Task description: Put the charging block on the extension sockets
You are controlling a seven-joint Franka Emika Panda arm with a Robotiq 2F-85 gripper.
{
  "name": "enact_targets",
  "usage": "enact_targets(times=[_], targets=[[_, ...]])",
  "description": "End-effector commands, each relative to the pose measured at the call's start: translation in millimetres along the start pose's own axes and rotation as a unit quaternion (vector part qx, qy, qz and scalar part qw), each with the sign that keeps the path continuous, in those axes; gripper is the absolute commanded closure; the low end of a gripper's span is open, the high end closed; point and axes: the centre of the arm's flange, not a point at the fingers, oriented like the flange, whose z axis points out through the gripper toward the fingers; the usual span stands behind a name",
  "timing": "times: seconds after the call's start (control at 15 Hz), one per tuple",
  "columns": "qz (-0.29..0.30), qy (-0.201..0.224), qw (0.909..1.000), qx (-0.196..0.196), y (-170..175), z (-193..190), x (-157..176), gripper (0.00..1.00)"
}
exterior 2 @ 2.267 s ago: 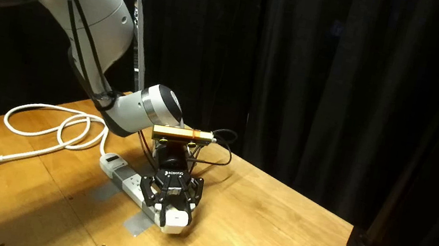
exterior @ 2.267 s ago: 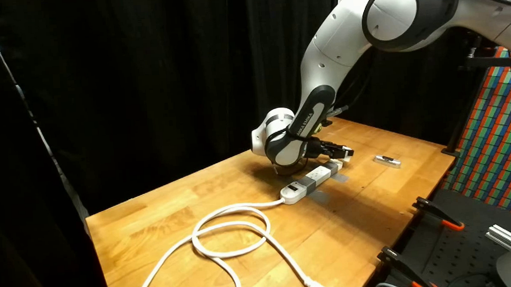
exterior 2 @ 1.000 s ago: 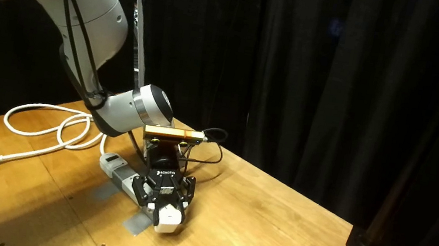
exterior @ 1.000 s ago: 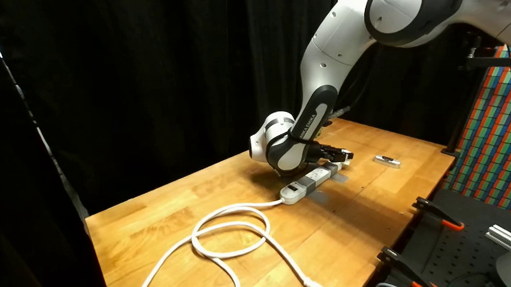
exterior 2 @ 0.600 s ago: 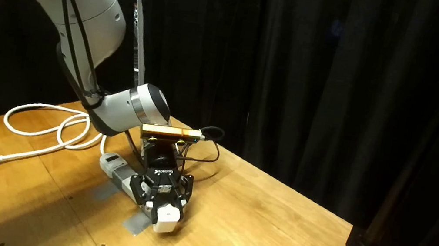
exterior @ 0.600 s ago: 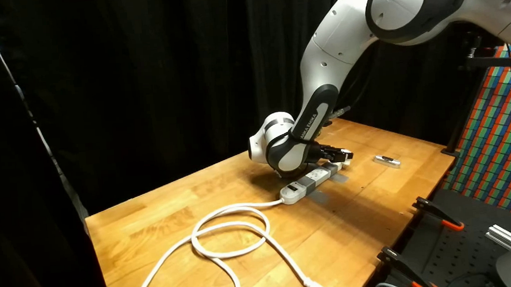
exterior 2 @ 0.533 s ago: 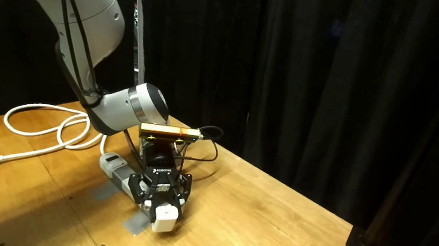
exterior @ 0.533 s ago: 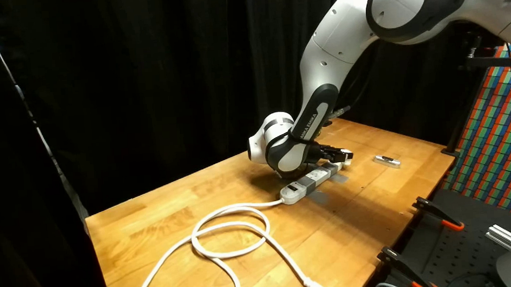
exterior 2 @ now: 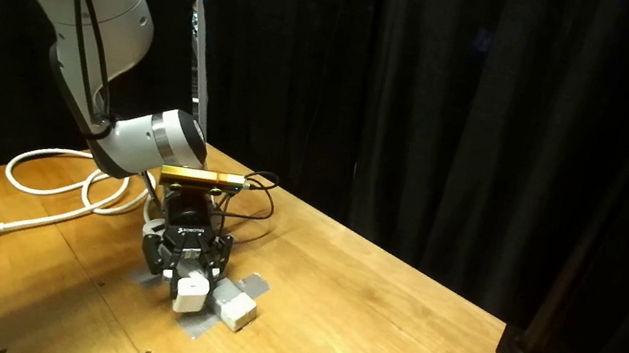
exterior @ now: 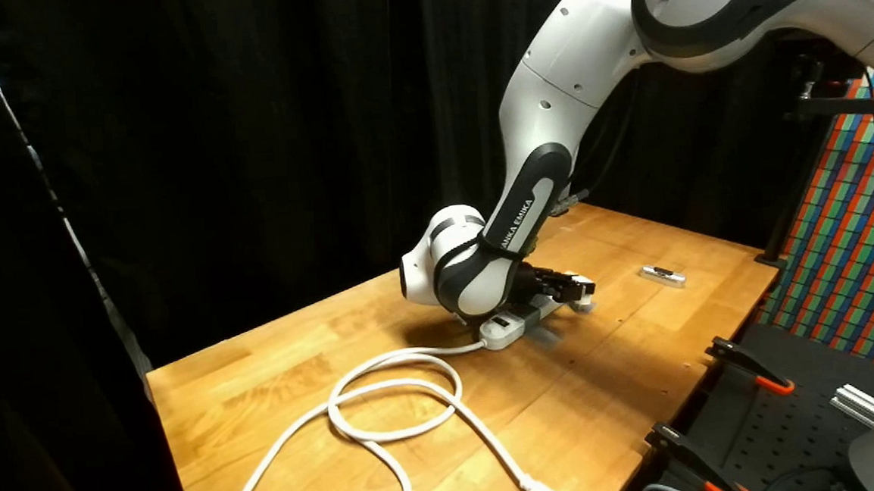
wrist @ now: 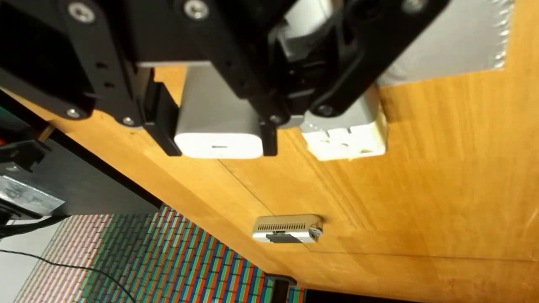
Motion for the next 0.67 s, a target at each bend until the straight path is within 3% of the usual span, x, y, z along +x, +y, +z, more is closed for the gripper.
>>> enact_targets(times=[0.0, 0.27, 0.6], targets=[[-0.008, 0.017, 0.9998, -0.002, -21, -6, 16, 0.77], [0.055, 0.04, 0.9974, 0.023, -16, -13, 9, 0.77], [0.142, 0.033, 0.9887, 0.033, -3, -14, 2, 0.77]])
